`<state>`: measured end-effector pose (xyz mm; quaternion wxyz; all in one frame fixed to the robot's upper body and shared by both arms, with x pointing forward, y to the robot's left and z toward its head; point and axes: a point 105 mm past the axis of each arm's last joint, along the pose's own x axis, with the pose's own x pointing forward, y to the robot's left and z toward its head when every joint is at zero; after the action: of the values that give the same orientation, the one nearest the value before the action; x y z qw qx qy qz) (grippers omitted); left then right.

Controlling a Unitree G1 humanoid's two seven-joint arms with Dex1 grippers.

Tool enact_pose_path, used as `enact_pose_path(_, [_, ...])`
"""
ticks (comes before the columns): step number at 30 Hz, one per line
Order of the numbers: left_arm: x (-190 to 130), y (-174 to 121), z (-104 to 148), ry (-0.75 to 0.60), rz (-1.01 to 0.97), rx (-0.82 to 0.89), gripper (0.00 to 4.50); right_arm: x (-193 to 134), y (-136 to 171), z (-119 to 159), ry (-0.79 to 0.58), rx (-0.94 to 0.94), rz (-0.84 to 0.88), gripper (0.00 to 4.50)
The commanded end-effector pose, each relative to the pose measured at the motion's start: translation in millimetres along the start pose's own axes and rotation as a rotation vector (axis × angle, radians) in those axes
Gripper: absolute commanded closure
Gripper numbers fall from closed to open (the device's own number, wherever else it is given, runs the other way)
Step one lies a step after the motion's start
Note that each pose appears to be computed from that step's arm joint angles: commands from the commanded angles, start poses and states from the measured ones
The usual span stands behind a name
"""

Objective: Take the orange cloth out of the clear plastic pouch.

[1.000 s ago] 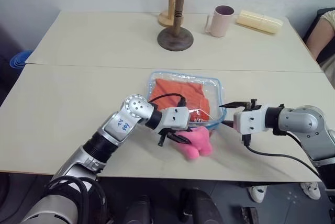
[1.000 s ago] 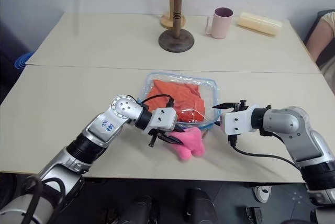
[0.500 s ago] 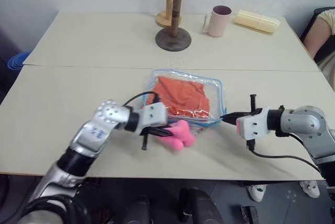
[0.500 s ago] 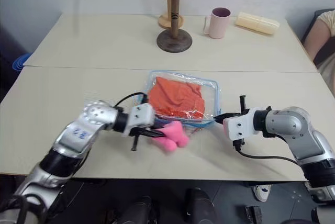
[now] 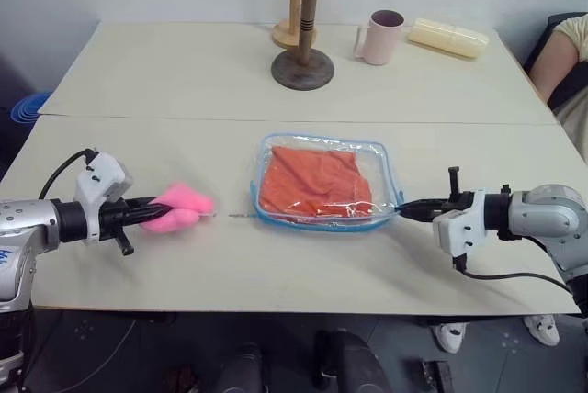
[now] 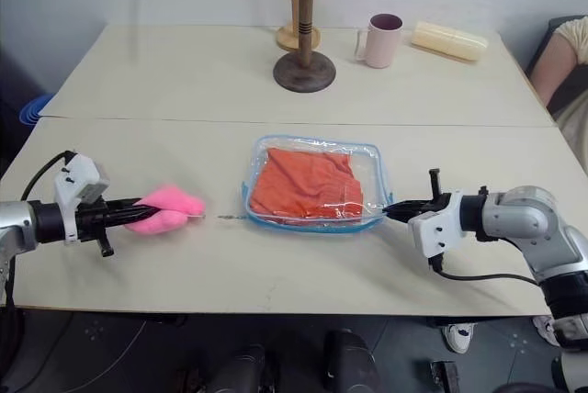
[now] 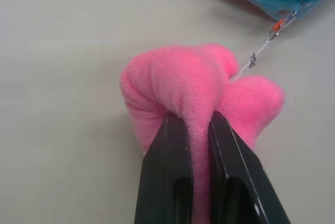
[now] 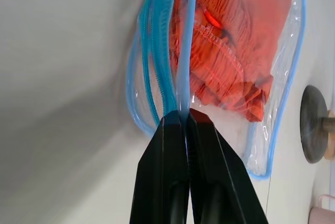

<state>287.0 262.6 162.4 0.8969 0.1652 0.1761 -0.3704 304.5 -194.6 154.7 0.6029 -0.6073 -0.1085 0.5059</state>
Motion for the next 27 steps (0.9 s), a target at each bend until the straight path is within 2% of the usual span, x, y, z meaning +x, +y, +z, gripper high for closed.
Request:
enact_pose_path(1, [3,-1,5,-0.028,0.016,0.013,4.50,0,-8,1,-0.021,0.028,-0.035,4.43])
enact_pose_path(2, [8,-4,3,-0.030,0.008,0.003,4.50,1,-7,1,-0.025,0.063,-0.028,4.43])
enact_pose_path(3, [12,-8,2,-0.036,-0.004,-0.007,4.15,0,-4,0,-0.027,0.104,-0.013,4.12])
enact_pose_path(5, [17,-13,2,-0.052,-0.017,-0.025,3.76,-2,1,2,-0.034,0.154,0.018,4.03])
enact_pose_path(6, [17,-13,1,-0.056,-0.011,-0.031,3.47,-4,3,2,-0.031,0.172,0.021,3.82])
enact_pose_path(9, [15,-11,-2,-0.052,0.006,-0.047,2.57,-12,5,3,-0.023,0.230,0.012,2.84])
enact_pose_path(13, [-3,2,-11,-0.020,0.031,-0.048,1.41,-34,11,12,-0.035,0.500,-0.079,1.57])
enact_pose_path(17, [-19,16,6,-0.022,0.038,0.049,0.14,-48,16,26,-0.058,0.765,-0.196,0.15])
enact_pose_path(18, [-20,15,18,-0.034,0.008,0.088,0.03,-49,19,32,-0.065,0.829,-0.197,0.02])
enact_pose_path(20, [-16,-4,57,-0.070,-0.127,0.238,0.03,-47,23,55,-0.125,0.956,-0.188,0.02])
enact_pose_path(22, [-2,-26,80,-0.084,-0.232,0.383,0.03,-42,23,73,-0.177,1.044,-0.176,0.02])
enact_pose_path(27, [55,-81,91,-0.084,-0.425,0.715,0.03,-25,16,105,-0.255,1.138,-0.162,0.02])
